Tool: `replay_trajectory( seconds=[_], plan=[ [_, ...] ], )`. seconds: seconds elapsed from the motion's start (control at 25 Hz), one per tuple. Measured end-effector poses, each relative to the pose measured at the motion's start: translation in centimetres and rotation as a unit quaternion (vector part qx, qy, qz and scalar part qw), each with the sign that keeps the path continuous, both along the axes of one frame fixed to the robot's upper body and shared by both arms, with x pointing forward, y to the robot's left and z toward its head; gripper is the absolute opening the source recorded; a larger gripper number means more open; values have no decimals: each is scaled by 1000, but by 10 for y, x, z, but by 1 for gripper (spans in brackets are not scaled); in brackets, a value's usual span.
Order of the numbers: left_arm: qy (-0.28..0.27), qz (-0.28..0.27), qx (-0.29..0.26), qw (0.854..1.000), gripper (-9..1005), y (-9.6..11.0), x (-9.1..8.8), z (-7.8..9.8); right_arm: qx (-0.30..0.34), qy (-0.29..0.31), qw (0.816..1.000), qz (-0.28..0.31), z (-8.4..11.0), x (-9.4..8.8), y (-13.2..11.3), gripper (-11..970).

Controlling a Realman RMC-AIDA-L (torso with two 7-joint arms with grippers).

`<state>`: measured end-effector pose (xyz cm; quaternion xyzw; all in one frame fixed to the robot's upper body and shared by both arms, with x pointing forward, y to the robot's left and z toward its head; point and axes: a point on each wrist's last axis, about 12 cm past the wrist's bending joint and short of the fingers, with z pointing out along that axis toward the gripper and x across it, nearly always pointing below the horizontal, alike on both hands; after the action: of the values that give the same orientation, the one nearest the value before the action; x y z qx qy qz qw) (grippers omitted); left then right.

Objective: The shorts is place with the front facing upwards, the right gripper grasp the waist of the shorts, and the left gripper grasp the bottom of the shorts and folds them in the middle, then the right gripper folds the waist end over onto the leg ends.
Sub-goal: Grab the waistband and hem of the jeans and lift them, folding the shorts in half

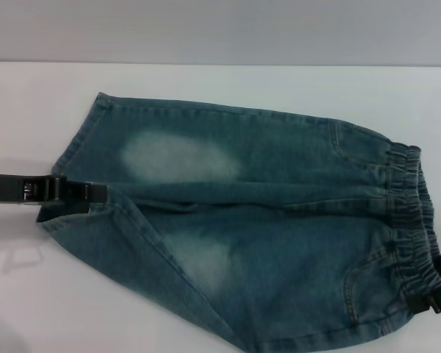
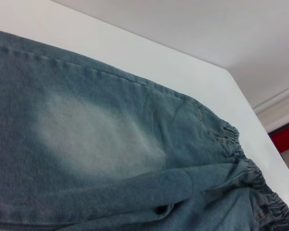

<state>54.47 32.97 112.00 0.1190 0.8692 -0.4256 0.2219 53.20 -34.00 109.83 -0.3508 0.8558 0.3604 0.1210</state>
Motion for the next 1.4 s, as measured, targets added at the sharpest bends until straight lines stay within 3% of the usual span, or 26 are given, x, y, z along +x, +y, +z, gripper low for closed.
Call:
replay_trajectory(
  seconds=[0.64,0.84,1.2,1.4],
  plan=[
    [2,-1,-1,1000,40,1,-1,0,-8,9,1000,-2,2,-7,-12,800],
    [1,-2,-1,1000,40,1,-1,0,-19,0,1000,-10,2,-9,-19,616],
    [0,0,-2,1000,40,1,-1,1,-19,-5,1000,-8,-1,-13,-21,396],
    [0,0,-3,1000,40,1,-1,1,-22,-12,1000,-16,-3,-12,-22,162]
  ],
)
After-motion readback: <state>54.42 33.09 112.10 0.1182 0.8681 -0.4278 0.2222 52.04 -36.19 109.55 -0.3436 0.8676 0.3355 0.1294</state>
